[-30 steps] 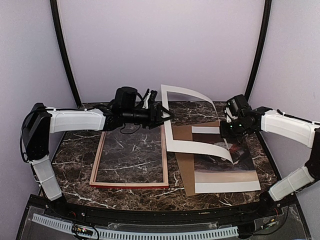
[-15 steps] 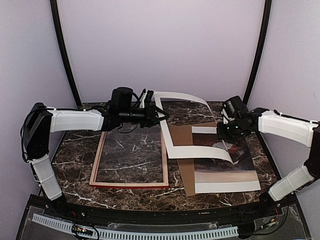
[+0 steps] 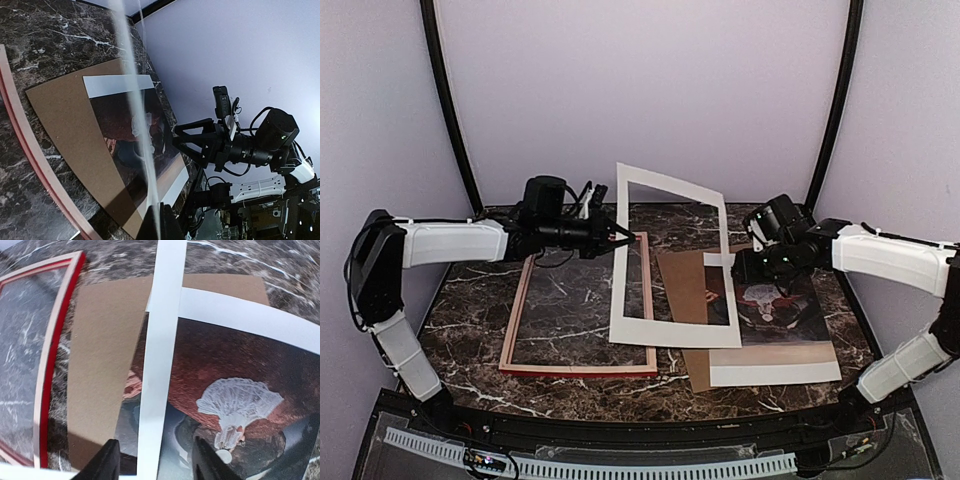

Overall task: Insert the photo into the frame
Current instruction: Pass from the right arm to the left, then place the mat board on the glass panel.

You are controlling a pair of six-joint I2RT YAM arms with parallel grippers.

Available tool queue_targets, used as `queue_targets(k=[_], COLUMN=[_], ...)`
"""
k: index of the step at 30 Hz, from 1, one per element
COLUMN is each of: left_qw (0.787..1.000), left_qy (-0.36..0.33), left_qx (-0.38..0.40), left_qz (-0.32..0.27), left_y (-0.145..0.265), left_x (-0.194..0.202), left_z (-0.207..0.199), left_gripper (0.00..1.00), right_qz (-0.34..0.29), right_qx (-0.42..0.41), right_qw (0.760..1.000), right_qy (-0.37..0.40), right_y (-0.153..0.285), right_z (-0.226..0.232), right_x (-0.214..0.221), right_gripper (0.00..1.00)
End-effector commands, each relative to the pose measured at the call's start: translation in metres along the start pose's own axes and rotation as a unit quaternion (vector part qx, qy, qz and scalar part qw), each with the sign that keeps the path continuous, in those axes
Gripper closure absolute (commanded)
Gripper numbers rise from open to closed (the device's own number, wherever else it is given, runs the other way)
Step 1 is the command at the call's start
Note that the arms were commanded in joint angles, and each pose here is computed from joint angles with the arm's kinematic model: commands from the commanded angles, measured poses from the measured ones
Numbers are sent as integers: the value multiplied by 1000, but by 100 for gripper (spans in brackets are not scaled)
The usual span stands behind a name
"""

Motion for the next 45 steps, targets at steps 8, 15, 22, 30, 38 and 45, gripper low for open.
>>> queue_targets(k=[8,15,22,30,38,45], left_qw=[994,969,935,912,905,906], left_qy=[25,25,15,41,51,55], left_qx=[-92,-227,-323,-352,-366,-370], left_qz=[52,96,144,206,208,197], left_y=[122,178,195,189,186,180], left_x=[39,57,56,59,61,55], left_z=[25,69,107,144,164,174], left_gripper=[100,100,100,100,100,100], right_qz=[-42,-7,-10,1,7,10], right_qx=[-164,-141,-139,-115,-104,-103], right_qw=[985,990,990,993,994,994], right_qy=[-10,3,13,31,37,35], right_y=[53,22,10,-4,-12,-15], right_z=[49,45,46,39,36,37], right_x=[-9,5,6,13,17,17], right_gripper=[32,32,32,32,32,32])
Point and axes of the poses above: each gripper's point midway between its finger pads, its own y axis back along the fingers, its own z axis along the line the jaws close on, x = y × z, the point moved 3 cm from there along y, back along the fingers, and after that the axes turned 12 degrees about -y, right-handed, at the moved point
